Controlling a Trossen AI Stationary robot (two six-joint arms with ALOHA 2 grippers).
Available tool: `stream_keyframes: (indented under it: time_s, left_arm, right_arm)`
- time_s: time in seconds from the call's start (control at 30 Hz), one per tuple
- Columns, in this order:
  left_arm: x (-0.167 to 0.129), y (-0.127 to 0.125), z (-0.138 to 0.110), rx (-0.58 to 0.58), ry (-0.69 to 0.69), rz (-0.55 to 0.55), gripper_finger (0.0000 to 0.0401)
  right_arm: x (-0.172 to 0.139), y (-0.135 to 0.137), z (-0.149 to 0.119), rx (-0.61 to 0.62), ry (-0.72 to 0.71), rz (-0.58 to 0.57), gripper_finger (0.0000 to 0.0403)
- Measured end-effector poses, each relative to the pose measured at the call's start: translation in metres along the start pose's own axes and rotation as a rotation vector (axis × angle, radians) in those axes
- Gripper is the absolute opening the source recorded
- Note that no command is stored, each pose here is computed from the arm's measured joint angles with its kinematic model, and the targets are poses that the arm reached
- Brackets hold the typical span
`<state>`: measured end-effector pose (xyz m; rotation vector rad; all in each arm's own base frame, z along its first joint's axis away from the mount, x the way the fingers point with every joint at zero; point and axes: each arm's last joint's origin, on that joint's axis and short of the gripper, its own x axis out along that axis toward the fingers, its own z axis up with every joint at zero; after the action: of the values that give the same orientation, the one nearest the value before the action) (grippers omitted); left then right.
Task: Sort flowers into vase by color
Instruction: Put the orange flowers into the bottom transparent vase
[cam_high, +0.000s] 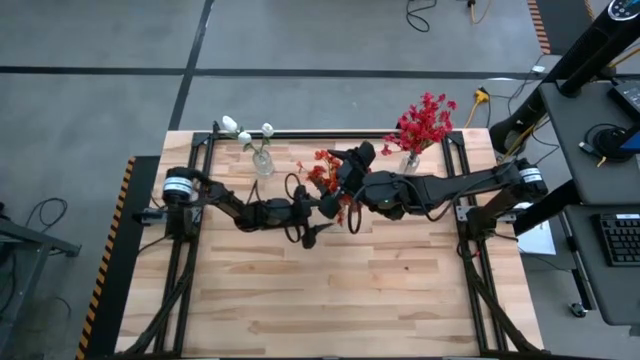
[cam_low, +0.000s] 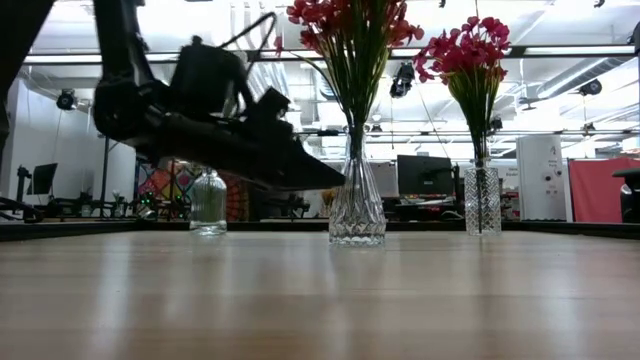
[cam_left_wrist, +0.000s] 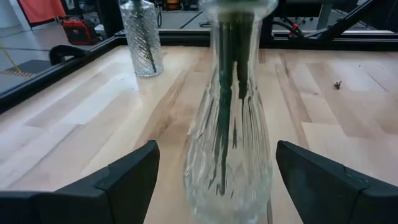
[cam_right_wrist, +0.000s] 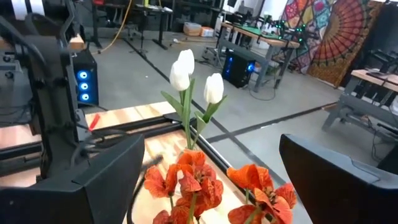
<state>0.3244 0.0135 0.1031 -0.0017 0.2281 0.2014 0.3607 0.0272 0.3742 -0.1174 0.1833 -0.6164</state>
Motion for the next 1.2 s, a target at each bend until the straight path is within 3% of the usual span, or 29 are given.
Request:
stream_keyframes:
  time_s: [0.33, 0.47, 0.63, 0.73, 0.9, 1.03, 1.2]
  left_arm:
    - [-0.051, 0.002, 0.013, -0.041, -0.036, -0.022, 0.0303]
    - [-0.070, -0.017, 0.031, 0.024, -0.146, -0.049, 0.0301]
    - [-0.081, -0.059, 0.075, 0.190, -0.364, 0.064, 0.0291]
    - [-0.067, -0.070, 0.097, 0.236, -0.416, 0.136, 0.0285]
    - [-0.036, -0.073, 0.111, 0.258, -0.392, 0.296, 0.0275]
    - [-0.020, -0.081, 0.110, 0.304, -0.397, 0.235, 0.0268]
    - [-0.010, -0.085, 0.118, 0.295, -0.413, 0.277, 0.0257]
  right_arm:
    - [0.002, -0.002, 0.000, 0.001, 0.002, -0.009, 0.0366]
    - [0.004, -0.004, -0.001, -0.001, 0.004, -0.015, 0.0366]
    - [0.005, -0.004, -0.001, -0.006, 0.000, -0.017, 0.0366]
    - [0.005, -0.004, 0.000, -0.003, -0.007, -0.017, 0.0366]
    - [0.005, -0.004, 0.000, -0.002, -0.008, -0.016, 0.0366]
    - [0.005, -0.004, -0.001, -0.004, -0.003, -0.016, 0.0366]
    - [0.005, -0.004, -0.002, -0.007, -0.001, -0.014, 0.0366]
